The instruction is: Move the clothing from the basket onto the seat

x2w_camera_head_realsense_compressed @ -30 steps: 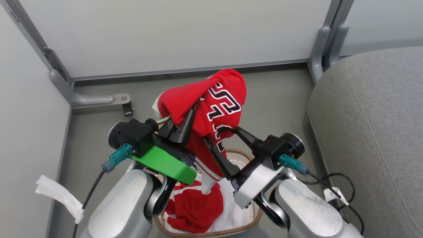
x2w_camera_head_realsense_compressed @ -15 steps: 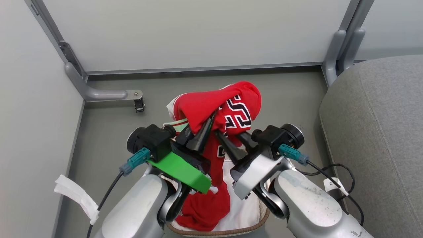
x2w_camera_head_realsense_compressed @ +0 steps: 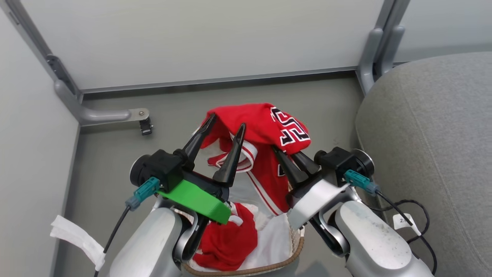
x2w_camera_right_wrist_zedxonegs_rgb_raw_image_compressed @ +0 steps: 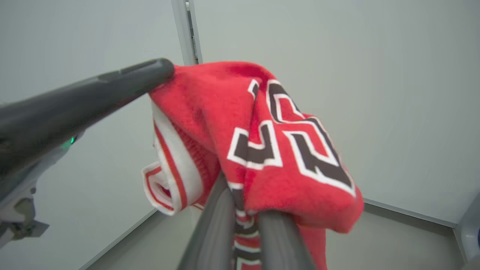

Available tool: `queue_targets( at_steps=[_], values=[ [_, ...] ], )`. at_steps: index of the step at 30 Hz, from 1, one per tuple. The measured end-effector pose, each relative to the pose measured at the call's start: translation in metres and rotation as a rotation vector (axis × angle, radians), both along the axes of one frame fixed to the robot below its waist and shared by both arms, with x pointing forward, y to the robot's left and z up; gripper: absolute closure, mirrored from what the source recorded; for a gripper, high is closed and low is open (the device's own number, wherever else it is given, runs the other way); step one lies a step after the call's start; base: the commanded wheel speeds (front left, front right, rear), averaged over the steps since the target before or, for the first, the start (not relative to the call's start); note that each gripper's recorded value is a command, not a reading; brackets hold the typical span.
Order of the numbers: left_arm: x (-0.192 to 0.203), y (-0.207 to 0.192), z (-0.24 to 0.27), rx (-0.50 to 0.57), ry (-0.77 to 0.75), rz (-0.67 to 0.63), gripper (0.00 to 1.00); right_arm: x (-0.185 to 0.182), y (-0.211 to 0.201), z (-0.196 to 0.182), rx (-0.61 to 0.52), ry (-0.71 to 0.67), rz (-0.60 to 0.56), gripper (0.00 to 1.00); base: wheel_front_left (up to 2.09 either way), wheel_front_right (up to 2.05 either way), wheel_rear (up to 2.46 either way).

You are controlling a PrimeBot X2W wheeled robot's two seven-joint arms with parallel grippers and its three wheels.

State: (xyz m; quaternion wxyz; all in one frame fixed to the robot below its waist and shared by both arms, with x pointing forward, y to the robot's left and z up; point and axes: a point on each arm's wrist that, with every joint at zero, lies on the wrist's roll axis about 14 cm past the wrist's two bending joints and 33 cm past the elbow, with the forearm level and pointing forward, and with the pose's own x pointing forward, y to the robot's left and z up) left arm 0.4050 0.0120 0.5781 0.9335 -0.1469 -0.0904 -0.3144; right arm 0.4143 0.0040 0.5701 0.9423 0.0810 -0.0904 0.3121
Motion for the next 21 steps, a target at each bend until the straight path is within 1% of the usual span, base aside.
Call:
queue_targets(
  at_steps=[4,10,17,21],
  values=[
    [-0.001,-0.008,-0.009,0.006,0.019,-0.022,0.00,0.001,-0.025,-0.004,-0.007,0.005,-0.077,1.00,0.00,0.00,0.00],
    [-0.008,-0.034,-0.017,-0.005,0.045,-0.096,0.00,-0.003,-0.073,-0.007,-0.003,0.011,-0.218,1.00,0.00,0.00,0.00],
    [-0.021,-0.083,-0.023,-0.019,0.064,-0.243,0.00,-0.019,-0.129,-0.012,-0.009,0.018,-0.381,1.00,0.00,0.00,0.00],
    [-0.034,-0.115,-0.026,-0.019,0.069,-0.349,0.00,-0.032,-0.162,-0.013,-0.016,0.021,-0.481,1.00,0.00,0.00,0.00]
  ],
)
